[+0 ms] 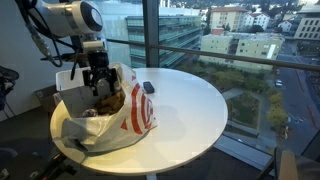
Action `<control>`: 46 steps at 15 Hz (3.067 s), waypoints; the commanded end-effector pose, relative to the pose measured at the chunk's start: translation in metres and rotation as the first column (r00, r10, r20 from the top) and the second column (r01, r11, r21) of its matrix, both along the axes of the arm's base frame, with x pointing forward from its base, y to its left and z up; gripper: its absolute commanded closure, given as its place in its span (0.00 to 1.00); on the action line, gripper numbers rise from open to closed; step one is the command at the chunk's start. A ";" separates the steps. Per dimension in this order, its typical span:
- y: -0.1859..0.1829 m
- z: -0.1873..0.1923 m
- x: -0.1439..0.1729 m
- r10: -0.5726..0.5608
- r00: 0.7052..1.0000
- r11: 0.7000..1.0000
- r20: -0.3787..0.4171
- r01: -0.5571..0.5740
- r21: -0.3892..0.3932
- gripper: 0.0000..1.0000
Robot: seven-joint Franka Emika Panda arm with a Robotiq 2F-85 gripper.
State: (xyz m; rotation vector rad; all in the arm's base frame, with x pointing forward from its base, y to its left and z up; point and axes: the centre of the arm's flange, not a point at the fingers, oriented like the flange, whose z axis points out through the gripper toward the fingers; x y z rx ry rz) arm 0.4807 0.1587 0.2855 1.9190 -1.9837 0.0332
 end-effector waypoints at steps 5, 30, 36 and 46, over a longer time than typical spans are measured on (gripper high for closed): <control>0.012 0.023 -0.076 -0.006 0.984 1.000 -0.180 0.005 -0.006 0.00; -0.005 -0.101 -0.092 -0.060 0.842 0.993 -0.537 0.107 0.057 0.87; -0.015 -0.042 -0.075 -0.046 0.808 0.995 -0.588 0.089 0.045 1.00; -0.013 0.105 -0.072 -0.255 0.911 0.958 -0.325 0.192 -0.215 1.00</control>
